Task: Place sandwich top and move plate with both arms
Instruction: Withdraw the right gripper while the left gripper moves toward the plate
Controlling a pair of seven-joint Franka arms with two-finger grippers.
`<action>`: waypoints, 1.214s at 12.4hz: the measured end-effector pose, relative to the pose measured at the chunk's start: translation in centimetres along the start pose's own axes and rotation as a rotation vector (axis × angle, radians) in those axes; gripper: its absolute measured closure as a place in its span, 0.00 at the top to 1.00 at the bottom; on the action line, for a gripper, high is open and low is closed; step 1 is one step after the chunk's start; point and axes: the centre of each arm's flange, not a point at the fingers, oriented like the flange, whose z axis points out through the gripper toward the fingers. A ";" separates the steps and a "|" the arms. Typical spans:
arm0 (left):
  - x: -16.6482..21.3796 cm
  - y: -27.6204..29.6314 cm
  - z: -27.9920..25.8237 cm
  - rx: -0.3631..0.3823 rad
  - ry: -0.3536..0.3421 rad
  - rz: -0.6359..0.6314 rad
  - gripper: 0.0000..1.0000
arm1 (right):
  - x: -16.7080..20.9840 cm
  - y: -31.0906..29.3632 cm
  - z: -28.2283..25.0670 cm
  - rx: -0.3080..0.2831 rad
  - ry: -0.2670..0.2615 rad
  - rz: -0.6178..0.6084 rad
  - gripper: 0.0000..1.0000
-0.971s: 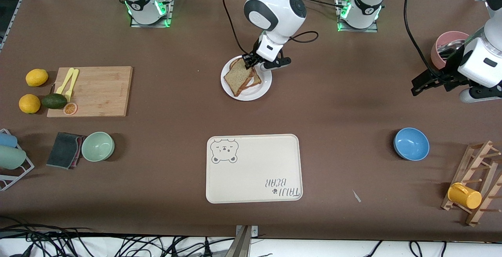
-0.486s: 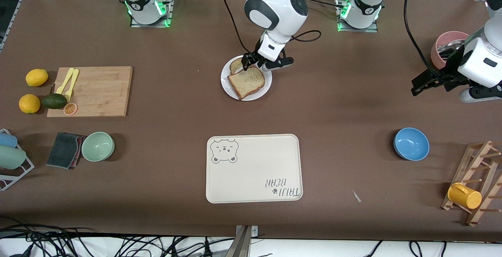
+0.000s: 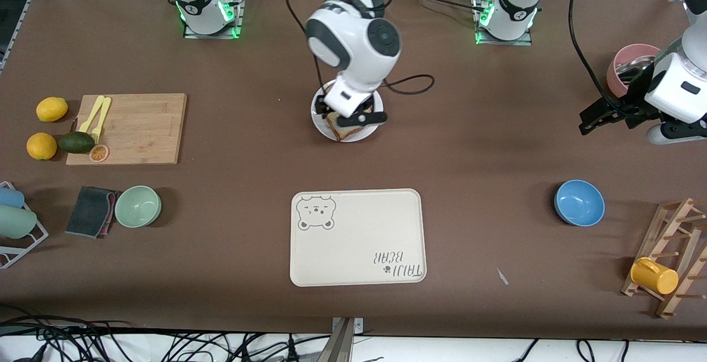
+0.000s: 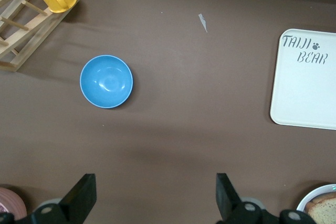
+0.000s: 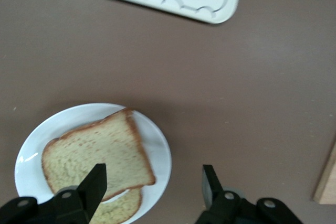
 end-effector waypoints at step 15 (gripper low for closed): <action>-1.1 1.8 0.5 0.014 -0.060 -0.045 1.00 | 2.2 35.4 -5.5 0.252 -0.139 0.351 1.00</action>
